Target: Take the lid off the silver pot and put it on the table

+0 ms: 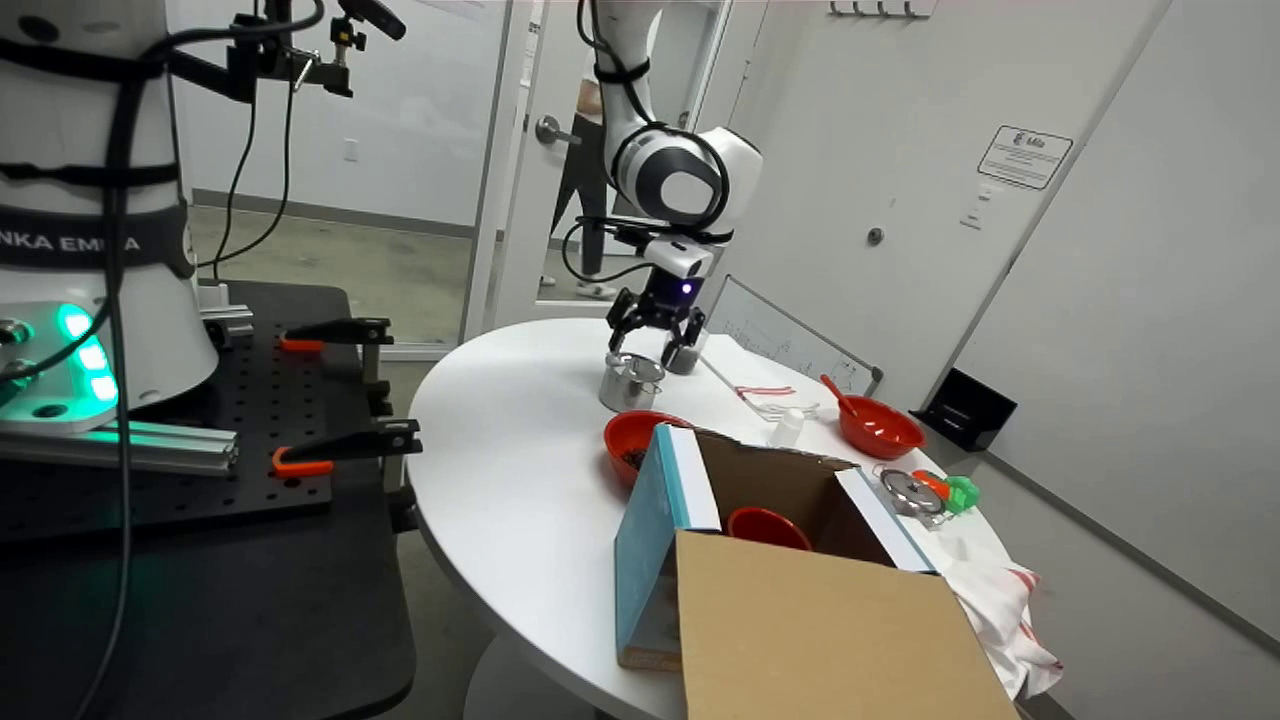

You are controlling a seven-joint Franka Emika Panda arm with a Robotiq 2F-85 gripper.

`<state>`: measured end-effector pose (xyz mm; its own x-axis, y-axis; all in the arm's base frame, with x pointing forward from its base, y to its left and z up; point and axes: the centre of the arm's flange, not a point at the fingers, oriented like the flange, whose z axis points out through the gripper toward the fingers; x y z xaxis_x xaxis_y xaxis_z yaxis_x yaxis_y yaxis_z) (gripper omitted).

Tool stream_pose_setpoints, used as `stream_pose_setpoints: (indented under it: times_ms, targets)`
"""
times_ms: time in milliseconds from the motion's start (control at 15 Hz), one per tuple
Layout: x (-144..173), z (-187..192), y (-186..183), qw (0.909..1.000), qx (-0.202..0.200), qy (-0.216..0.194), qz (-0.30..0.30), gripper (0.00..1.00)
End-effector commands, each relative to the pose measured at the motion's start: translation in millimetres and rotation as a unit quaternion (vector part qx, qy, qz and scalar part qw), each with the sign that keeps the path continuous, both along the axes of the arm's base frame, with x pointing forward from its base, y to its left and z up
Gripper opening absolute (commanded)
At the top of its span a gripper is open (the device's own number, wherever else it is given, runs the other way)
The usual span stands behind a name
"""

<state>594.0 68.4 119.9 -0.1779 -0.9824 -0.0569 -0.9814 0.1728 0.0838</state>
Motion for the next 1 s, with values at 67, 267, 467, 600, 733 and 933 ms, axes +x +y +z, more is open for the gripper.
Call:
stream_pose_setpoints:
  times_ms: [67,267,467,600,733,933]
  targets:
    - [-12.1,21.0,10.1,0.9999,-0.004,-0.010,0.007,1.00]
    - [-12.4,25.7,12.0,0.9999,-0.001,-0.014,0.009,0.73]
    - [-11.4,26.9,11.8,0.9998,0.001,-0.015,0.010,0.53]
    - [-11.3,25.8,10.6,0.9999,0.000,-0.013,0.010,0.38]
    - [-11.2,22.4,9.2,0.9999,0.000,-0.009,0.009,0.41]
    - [-9.9,15.7,8.2,1.0000,-0.002,-0.003,0.009,0.53]
